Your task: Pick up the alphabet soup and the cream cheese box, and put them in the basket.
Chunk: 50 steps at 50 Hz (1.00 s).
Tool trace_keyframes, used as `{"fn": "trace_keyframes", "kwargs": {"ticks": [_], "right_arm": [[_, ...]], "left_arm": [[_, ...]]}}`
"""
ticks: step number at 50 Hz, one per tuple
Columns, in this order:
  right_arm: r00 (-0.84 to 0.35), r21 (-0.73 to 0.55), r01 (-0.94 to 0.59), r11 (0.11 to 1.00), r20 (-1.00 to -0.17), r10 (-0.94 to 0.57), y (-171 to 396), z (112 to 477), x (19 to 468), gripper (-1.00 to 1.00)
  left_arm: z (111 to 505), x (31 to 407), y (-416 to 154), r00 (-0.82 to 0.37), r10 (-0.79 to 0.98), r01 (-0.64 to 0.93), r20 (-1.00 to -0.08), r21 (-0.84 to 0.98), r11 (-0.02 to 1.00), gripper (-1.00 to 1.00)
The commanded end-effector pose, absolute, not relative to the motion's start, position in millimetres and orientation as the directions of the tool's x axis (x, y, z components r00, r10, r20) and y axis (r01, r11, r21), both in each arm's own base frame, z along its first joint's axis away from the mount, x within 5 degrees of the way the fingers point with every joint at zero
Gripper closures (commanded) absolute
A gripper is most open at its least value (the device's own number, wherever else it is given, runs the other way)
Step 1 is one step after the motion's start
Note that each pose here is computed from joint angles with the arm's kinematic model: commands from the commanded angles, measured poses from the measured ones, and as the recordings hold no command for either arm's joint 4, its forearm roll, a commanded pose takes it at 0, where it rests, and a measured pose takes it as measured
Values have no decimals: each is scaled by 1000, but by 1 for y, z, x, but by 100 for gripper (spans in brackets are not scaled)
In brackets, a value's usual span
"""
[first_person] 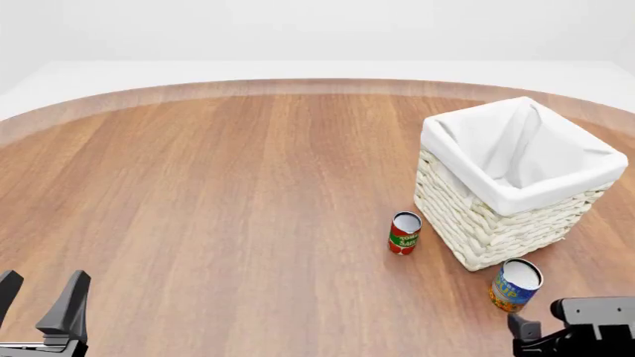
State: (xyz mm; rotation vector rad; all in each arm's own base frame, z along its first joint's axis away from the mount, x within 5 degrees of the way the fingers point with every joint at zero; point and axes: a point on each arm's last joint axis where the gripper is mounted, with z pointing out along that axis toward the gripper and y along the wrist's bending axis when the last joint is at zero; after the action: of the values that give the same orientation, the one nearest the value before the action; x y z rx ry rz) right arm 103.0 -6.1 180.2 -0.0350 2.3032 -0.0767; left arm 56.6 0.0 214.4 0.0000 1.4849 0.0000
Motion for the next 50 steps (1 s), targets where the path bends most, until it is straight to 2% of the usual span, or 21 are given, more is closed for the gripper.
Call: {"fn": "trace_keyframes", "kwargs": {"ticks": [1,21,34,50], "right_arm": [[-672,-61,8,998,-739,-40,-7,169,102,-100],[-650,-60,35,998,-760,-23,-9,170,108,-100],[-655,-65,32,997,-755,-28,-10,151,109,-100],[-660,-63,38,997,-751,-23,-11,150,115,-100]], "left_arm": [[214,57,0,86,0,0,-996,0,1000,-100],[214,57,0,86,0,0,-996,0,1000,-100],[214,57,0,86,0,0,-996,0,1000,-100],[214,57,0,86,0,0,-996,0,1000,-100]]}}
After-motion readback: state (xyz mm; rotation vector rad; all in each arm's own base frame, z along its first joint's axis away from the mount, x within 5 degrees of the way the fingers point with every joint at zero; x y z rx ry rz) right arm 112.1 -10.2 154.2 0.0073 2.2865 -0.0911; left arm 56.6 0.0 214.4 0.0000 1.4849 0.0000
